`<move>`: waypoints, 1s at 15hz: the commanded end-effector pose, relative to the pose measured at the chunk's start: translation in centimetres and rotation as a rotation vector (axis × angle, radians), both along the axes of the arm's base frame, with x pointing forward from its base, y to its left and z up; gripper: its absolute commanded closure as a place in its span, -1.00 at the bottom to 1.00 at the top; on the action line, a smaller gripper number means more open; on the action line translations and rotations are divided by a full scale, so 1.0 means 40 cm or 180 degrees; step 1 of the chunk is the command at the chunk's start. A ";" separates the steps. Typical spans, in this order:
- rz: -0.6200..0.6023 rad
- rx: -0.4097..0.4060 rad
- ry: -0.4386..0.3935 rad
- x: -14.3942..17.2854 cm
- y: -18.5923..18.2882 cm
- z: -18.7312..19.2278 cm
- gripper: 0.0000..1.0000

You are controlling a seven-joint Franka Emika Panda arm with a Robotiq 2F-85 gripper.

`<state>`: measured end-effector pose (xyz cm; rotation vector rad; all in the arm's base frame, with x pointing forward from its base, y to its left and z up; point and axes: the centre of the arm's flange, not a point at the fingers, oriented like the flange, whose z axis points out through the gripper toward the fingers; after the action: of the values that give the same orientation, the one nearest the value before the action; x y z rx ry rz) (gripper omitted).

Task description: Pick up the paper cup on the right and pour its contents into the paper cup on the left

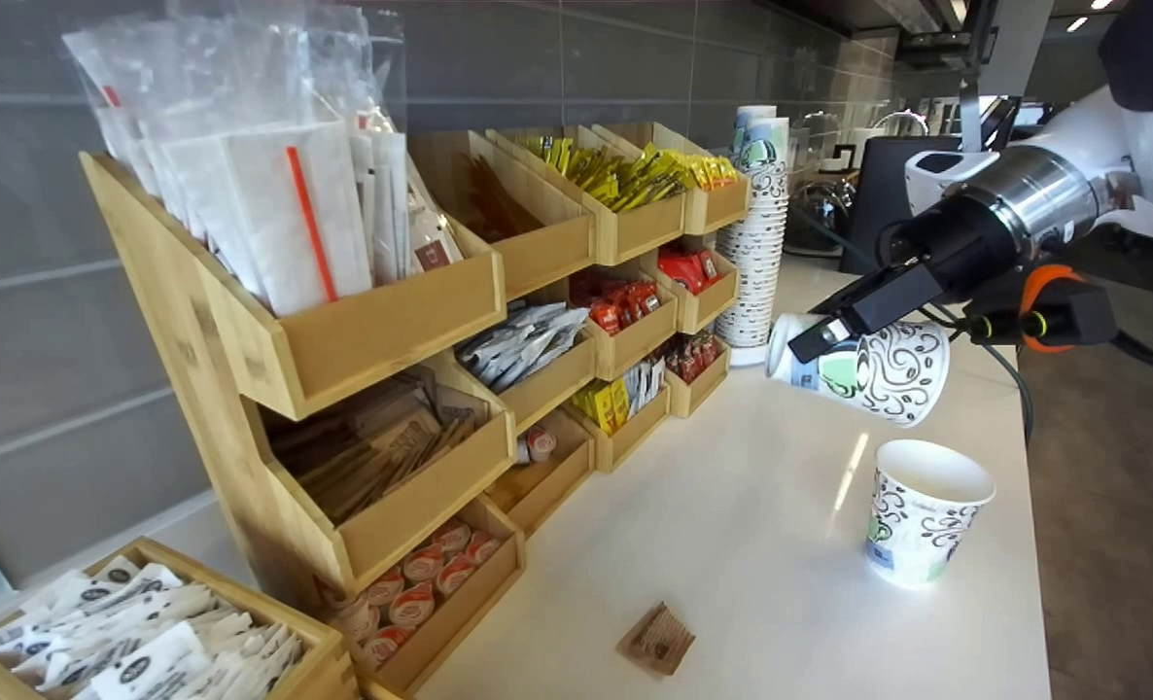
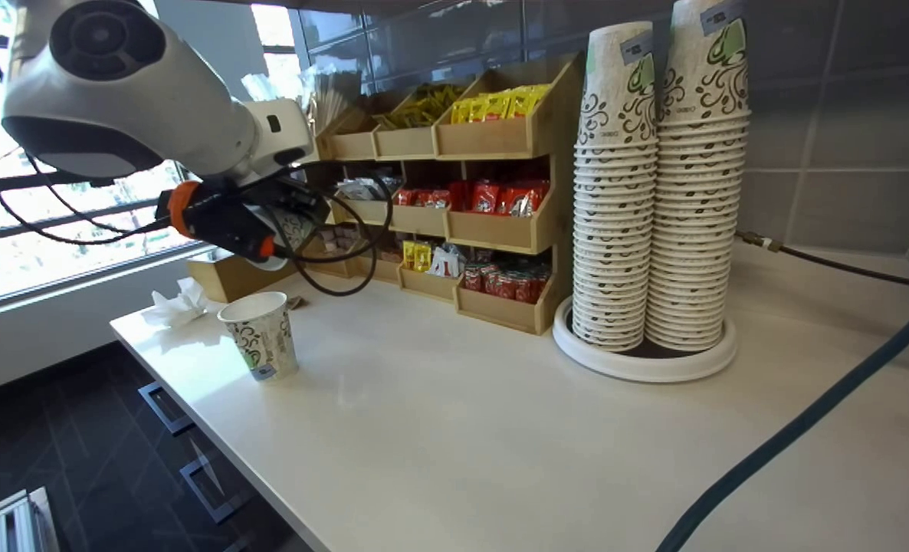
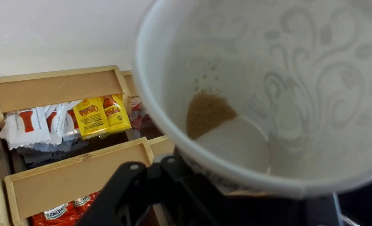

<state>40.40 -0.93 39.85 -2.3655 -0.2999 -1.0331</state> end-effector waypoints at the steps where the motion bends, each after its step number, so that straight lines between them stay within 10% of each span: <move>1: 0.0196 0.0182 -0.0112 -0.067 0.003 -0.030 0.17; 15: 0.0157 0.0262 -0.0250 -0.107 -0.009 -0.051 0.17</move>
<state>39.39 -1.28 38.21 -2.2781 -0.3254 -1.0605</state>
